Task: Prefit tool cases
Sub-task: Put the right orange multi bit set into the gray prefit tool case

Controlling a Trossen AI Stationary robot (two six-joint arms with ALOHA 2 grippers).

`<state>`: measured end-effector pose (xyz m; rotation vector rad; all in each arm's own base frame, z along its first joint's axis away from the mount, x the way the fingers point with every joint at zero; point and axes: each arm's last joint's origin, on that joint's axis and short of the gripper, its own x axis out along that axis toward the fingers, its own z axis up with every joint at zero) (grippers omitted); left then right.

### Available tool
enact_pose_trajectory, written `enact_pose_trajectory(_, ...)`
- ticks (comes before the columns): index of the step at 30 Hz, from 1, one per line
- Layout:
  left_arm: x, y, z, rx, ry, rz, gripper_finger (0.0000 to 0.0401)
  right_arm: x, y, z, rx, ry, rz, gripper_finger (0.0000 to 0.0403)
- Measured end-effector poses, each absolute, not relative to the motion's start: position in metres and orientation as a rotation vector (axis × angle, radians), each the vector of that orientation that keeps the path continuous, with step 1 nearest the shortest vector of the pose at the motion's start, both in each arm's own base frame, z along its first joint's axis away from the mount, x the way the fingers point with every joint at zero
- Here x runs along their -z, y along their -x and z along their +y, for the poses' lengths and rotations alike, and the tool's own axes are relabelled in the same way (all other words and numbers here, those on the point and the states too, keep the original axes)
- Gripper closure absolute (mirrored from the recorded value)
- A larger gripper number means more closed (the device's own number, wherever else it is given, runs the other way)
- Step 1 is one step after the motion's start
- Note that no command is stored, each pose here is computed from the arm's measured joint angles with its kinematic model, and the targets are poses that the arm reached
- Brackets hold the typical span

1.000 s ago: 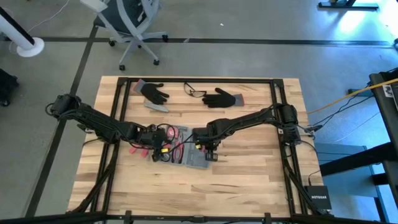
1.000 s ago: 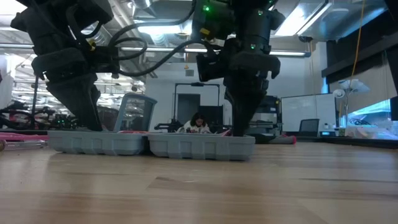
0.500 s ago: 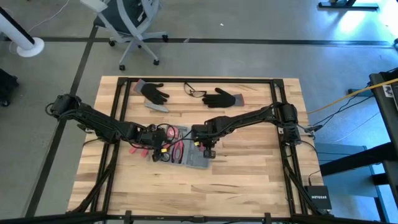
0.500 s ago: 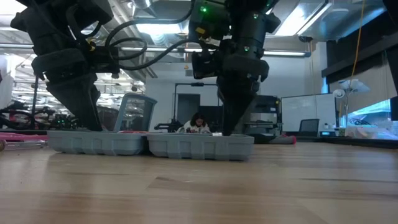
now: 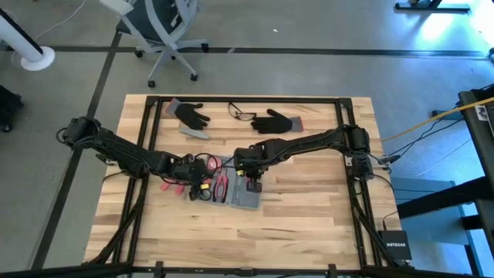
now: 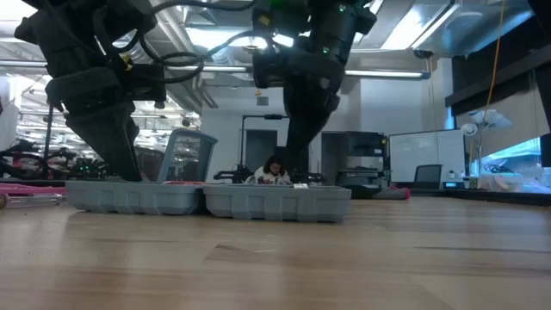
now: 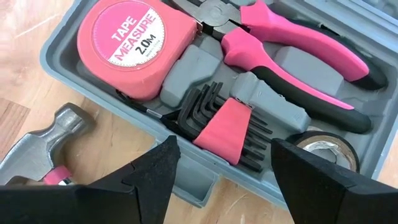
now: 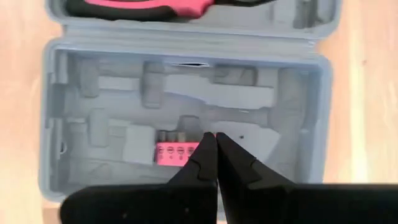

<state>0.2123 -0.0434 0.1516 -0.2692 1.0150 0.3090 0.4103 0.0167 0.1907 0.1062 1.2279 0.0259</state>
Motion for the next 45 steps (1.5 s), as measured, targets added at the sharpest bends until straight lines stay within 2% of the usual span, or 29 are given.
enact_pose_trajectory(20,-0.152,-0.213,-0.043,-0.338,0.278,0.998,0.0152,-0.160,-0.410,0.018,0.003,-0.153,1.288,0.0403)
enact_pose_trajectory(27,-0.152,-0.213,-0.042,-0.349,0.273,0.994,0.0152,-0.162,-0.412,0.013,0.012,-0.159,1.269,0.0403)
enact_pose_trajectory(34,-0.152,-0.213,-0.041,-0.359,0.273,0.991,0.0152,-0.182,-0.423,-0.001,0.044,-0.167,1.191,0.0403)
enact_pose_trajectory(45,-0.151,-0.212,-0.041,-0.364,0.267,1.004,0.0152,-0.188,-0.414,0.007,0.018,-0.229,1.290,0.0403)
